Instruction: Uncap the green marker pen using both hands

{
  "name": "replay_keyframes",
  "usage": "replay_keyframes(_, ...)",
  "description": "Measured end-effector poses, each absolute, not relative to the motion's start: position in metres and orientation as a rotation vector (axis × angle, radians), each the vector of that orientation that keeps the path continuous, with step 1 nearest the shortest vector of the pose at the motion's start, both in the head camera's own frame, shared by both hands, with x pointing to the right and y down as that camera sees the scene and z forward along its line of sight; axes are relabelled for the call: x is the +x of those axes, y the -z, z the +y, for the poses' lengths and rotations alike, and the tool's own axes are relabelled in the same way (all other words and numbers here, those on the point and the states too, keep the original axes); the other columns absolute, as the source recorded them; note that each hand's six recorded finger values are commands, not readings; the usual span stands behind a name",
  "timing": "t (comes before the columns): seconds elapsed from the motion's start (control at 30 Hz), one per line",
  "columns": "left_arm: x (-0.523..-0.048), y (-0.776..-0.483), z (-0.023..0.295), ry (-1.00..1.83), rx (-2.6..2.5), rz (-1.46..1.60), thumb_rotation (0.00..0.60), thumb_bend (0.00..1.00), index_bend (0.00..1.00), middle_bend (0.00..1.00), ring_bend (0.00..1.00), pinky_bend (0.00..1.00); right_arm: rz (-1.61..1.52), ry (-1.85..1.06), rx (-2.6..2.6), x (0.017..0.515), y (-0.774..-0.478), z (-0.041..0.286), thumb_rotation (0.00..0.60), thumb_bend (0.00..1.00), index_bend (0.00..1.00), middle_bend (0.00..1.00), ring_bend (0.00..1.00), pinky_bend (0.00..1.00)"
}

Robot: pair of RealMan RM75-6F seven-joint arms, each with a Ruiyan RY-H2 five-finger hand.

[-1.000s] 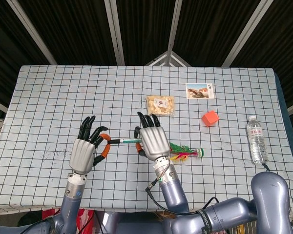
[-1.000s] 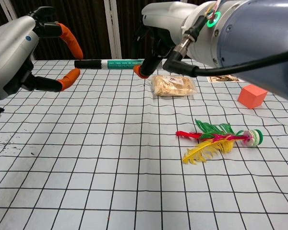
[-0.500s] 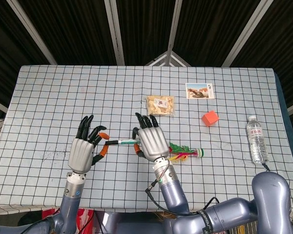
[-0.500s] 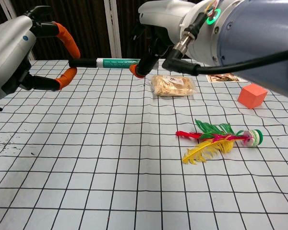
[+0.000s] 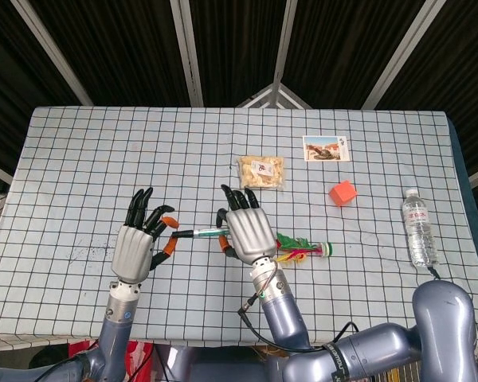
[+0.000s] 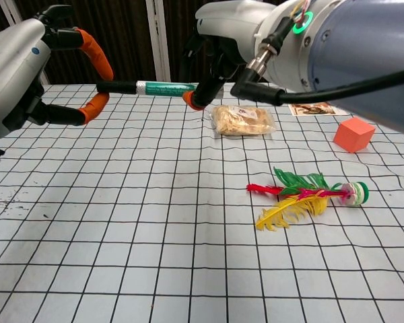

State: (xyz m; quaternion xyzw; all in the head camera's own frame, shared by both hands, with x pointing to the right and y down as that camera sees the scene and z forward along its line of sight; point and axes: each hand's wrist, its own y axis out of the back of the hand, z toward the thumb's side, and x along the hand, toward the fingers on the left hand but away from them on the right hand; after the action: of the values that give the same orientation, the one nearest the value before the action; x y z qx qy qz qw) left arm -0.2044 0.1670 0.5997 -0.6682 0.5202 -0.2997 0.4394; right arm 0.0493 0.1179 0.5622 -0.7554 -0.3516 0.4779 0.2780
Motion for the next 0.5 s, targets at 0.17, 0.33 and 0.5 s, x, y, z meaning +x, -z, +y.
replay_keyframes(0.17, -0.2017, -0.5993, 0.1695, 0.741, -1.671, 1.266, 0.600, 0.51, 0.45, 0.31, 0.00, 0.00, -0.945, -1.290, -2.027, 0.0499, -0.5640, 0.1178, 0.600, 0.44, 0.69, 0.06, 0.11, 0.00)
replay_keyframes(0.33, -0.2001, -0.5992, 0.1698, 0.740, -1.677, 1.262, 0.600, 0.51, 0.46, 0.31, 0.00, 0.00, -0.948, -1.295, -2.026, 0.0511, -0.5649, 0.1174, 0.600, 0.44, 0.69, 0.06, 0.11, 0.00)
replay_keyframes(0.5, -0.1975, -0.5993, 0.1701, 0.731, -1.679, 1.265, 0.600, 0.51, 0.50, 0.33, 0.00, 0.00, -0.949, -1.291, -2.029, 0.0515, -0.5639, 0.1176, 0.600, 0.44, 0.69, 0.06, 0.11, 0.00)
